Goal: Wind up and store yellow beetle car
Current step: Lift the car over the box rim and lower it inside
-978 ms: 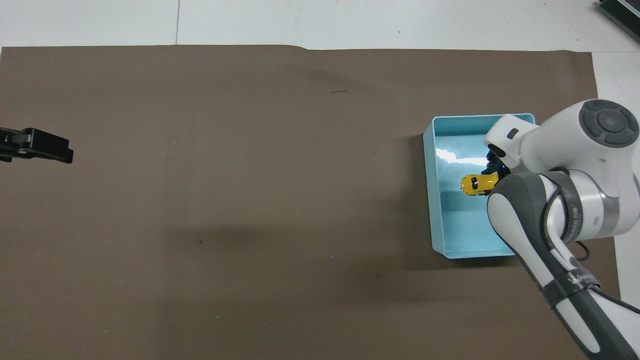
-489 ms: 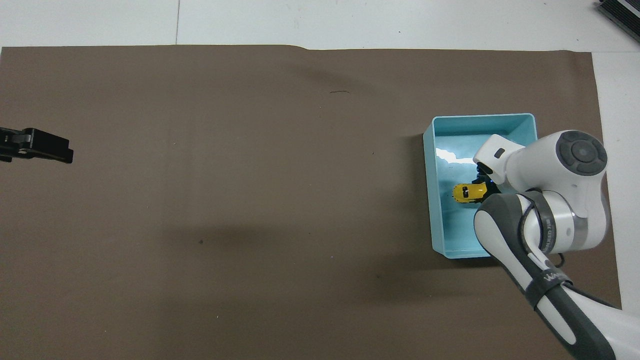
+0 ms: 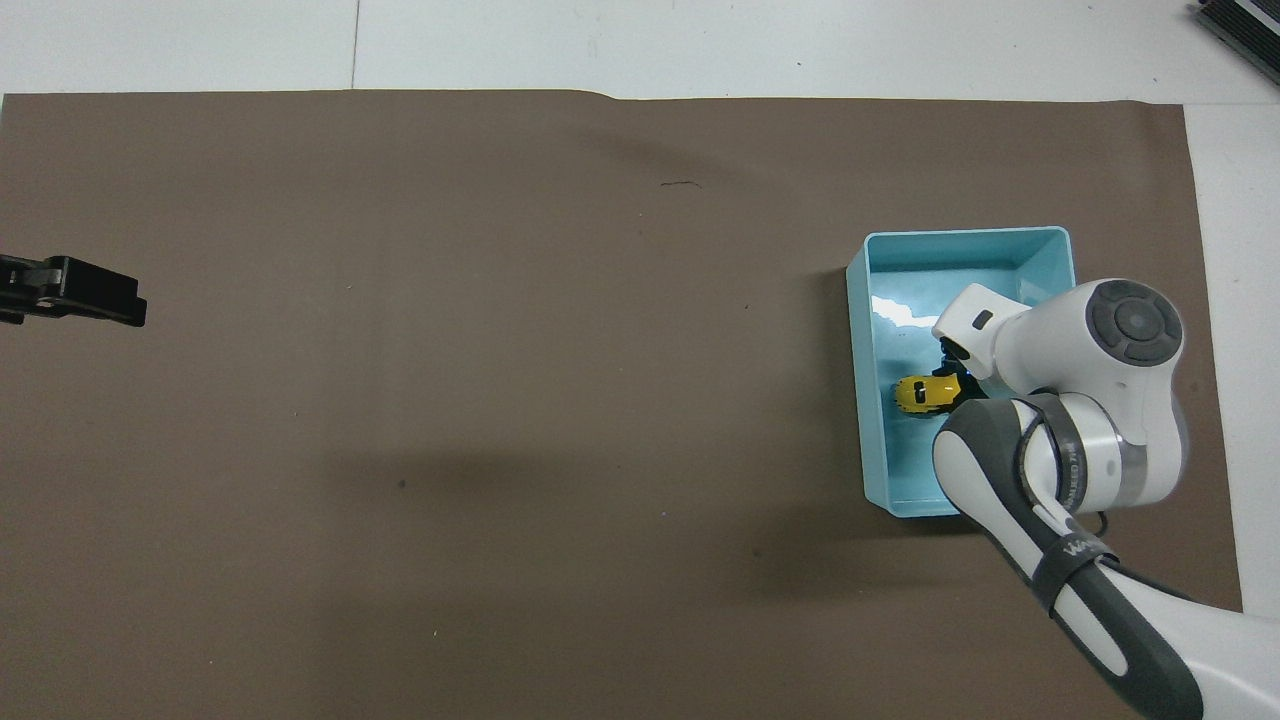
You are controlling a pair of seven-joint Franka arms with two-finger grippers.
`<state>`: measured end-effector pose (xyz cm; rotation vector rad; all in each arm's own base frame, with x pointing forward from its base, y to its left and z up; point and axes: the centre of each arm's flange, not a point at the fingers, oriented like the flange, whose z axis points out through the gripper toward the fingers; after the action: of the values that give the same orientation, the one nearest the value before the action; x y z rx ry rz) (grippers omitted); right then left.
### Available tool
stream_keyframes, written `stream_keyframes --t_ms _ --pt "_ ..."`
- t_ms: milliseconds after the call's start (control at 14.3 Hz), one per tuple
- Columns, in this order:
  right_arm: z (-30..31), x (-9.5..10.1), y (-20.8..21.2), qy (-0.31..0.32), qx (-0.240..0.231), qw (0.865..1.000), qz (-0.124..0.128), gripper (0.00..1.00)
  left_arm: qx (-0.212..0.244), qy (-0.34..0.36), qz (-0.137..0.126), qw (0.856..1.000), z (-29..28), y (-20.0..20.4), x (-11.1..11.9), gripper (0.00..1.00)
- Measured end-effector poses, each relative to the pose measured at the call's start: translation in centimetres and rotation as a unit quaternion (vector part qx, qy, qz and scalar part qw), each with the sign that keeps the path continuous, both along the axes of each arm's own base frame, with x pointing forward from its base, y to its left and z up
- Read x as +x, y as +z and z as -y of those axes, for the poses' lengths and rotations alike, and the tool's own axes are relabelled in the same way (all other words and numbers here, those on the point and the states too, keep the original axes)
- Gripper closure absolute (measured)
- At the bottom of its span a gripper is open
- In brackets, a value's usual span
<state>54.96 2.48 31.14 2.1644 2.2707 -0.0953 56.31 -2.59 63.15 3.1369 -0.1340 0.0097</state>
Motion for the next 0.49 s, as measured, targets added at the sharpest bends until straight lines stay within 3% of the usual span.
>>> stream_keyframes --t_ms 140,419,489 --pt "-0.3 0.0 -0.1 0.002 0.0 1.0 -0.001 0.42 0.0 0.0 0.0 1.0 0.0 0.0 0.0 0.0" --pt "-0.6 1.2 2.1 0.004 -0.001 1.0 0.003 0.0 0.0 0.0 0.0 1.0 0.0 0.0 0.0 0.0" --pt "-0.6 1.7 3.3 0.003 -0.002 1.0 0.002 0.0 0.0 0.0 0.0 1.0 0.0 0.0 0.0 0.0"
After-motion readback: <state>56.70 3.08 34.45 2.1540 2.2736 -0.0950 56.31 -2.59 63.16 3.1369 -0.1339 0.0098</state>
